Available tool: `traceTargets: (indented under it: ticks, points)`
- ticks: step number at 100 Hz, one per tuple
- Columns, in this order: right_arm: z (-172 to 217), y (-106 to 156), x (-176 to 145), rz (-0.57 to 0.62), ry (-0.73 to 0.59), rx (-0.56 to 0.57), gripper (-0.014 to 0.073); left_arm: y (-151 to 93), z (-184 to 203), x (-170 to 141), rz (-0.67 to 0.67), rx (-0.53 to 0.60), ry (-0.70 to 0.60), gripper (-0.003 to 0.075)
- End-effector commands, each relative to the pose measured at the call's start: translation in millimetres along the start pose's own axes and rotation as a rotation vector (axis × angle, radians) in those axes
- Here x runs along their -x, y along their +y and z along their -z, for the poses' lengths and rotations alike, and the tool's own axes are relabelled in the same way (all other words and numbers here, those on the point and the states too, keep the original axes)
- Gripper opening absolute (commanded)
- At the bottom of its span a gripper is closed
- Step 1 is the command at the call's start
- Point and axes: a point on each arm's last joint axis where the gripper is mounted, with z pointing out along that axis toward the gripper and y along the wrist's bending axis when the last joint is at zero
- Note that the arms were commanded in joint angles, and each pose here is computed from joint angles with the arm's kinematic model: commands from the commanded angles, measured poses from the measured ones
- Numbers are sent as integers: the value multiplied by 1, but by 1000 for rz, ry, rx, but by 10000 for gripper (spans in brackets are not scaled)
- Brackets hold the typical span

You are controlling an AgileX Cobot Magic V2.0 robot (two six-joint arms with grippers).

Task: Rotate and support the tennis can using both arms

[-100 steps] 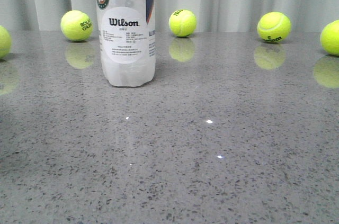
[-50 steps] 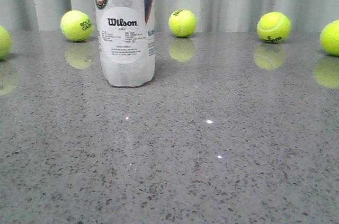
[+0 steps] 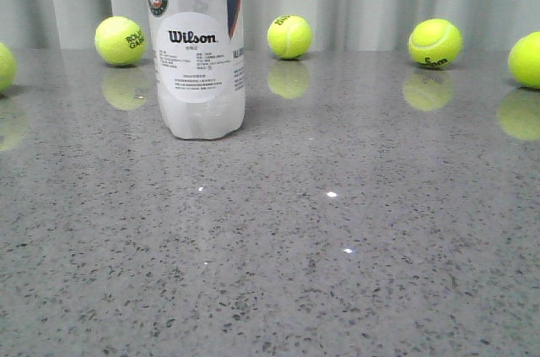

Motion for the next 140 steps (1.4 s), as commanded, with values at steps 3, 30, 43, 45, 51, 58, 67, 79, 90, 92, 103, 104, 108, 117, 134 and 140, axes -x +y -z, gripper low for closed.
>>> traceTargets:
  ticks: [3, 30, 43, 45, 51, 58, 67, 79, 90, 92, 103, 104, 108, 117, 134, 140]
  points:
    - [2, 0, 14, 14, -98, -9, -61, 0, 1, -4, 5, -3, -85, -19]
    - [2, 0, 14, 14, -98, -9, -61, 0, 1, -4, 5, -3, -85, -19]
    - [2, 0, 14, 14, -98, -9, -61, 0, 1, -4, 5, -3, -85, -19]
    - [2, 0, 14, 14, -98, -9, -61, 0, 1, -4, 5, -3, -85, -19]
    - [2, 0, 14, 14, -98, -9, -61, 0, 1, -4, 5, -3, -85, -18]
    - [2, 0, 14, 14, -98, -9, -61, 0, 1, -4, 5, -3, -85, -18]
    - [2, 0, 14, 14, -98, -9, -61, 0, 1, -4, 5, -3, -85, -18]
    - [1, -2, 13, 132, -87, -31, -61, 0, 1, -4, 5, -3, -85, -18]
    - [1, -3, 13, 177, -93, -42, -61, 0, 1, -4, 5, -3, -85, -19]
    - [1, -3, 14, 177, -102, -42, -61, 0, 1, -4, 5, -3, -85, -19]
    - [1, -2, 16, 178, -122, -42, -61, 0, 1, -4, 5, -3, -85, -19]
    - [1, -2, 16, 178, -122, -42, -61, 0, 1, -4, 5, -3, -85, -18]
    - [2, -2, 16, 176, -132, -42, -61, 0, 1, -4, 5, -3, -85, -19]
    - [-1, -2, 19, 177, -195, -45, -61, 0, 1, -4, 5, -3, -85, -19]
    - [-6, -16, 2, 131, -358, -166, -61, 0, 1, -4, 5, -3, -85, -19]
    - [-1, -21, -11, 110, -395, -230, -61, 0, 1, -4, 5, -3, -85, -19]
